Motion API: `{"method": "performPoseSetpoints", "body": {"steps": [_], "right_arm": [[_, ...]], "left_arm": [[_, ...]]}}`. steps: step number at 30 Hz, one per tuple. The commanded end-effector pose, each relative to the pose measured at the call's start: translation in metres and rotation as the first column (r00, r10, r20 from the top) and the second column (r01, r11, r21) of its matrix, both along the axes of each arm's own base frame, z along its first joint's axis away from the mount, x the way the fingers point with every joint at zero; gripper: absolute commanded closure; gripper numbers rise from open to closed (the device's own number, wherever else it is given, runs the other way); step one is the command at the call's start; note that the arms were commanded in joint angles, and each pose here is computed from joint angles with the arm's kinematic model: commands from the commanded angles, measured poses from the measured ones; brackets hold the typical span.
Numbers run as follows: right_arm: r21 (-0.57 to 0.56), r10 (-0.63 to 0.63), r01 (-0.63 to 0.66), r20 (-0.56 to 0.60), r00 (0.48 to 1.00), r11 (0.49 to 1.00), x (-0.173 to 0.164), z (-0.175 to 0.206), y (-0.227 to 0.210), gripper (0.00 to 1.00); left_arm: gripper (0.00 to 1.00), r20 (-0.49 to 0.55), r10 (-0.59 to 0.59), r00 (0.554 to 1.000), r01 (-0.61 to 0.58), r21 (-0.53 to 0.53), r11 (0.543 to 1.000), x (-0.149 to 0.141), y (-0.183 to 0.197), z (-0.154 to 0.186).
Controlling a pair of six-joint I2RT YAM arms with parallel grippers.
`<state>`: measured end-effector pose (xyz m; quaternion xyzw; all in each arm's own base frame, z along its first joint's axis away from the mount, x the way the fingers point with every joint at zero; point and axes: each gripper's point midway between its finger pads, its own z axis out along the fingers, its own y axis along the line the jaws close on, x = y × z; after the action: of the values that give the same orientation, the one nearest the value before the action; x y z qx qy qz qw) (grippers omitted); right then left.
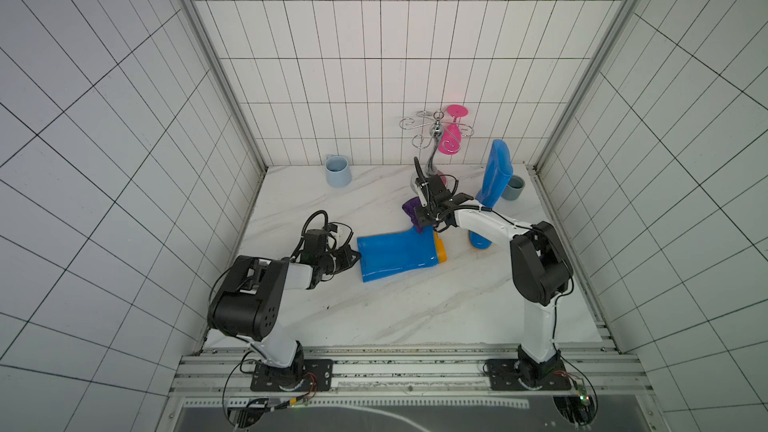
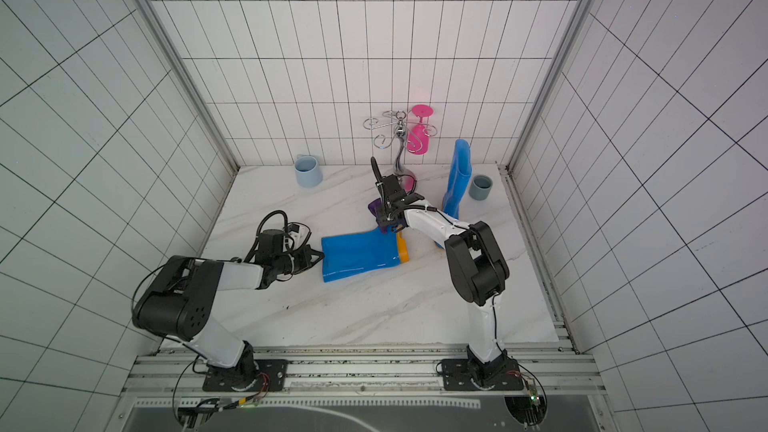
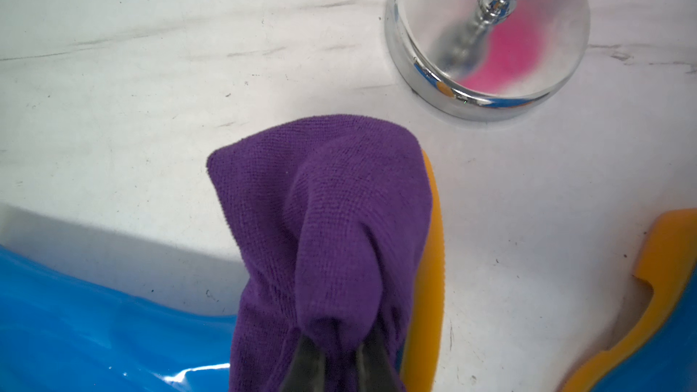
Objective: Wipe the rubber boots with a cloth
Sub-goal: Wipe the dirt off the rubber boot.
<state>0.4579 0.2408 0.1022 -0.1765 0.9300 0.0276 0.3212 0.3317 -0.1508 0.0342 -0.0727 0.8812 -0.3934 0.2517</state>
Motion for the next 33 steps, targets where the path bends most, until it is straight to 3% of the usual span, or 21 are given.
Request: {"method": "performPoseSetpoints", "body": {"steps": [1,12,26,33], "right_arm": [[-0.053,-0.055,0.057,0.033,0.998,0.997,0.017,0.004,-0.024,1.00],[-0.002,-0.065,0.065,-0.015,0.998,0.998,-0.030,0.002,-0.038,1.00],[-0.007,-0.025,0.024,-0.142,0.990,1.000,-0.119,-0.043,-0.037,1.00],[0.028,-0.005,0.010,-0.173,0.985,1.000,-0.160,-0.048,-0.025,1.00]], "left_arm": [[1.00,0.005,0.001,1.000,-0.001,0.012,1.000,0.004,0.003,-0.001],[1.00,0.024,0.013,1.000,-0.013,0.016,1.000,0.006,0.007,0.007],[1.00,0.045,0.035,0.998,-0.037,0.029,0.999,0.010,0.015,0.015],[1.00,0.045,0.038,0.998,-0.040,0.036,0.999,0.011,0.016,0.015]]}}
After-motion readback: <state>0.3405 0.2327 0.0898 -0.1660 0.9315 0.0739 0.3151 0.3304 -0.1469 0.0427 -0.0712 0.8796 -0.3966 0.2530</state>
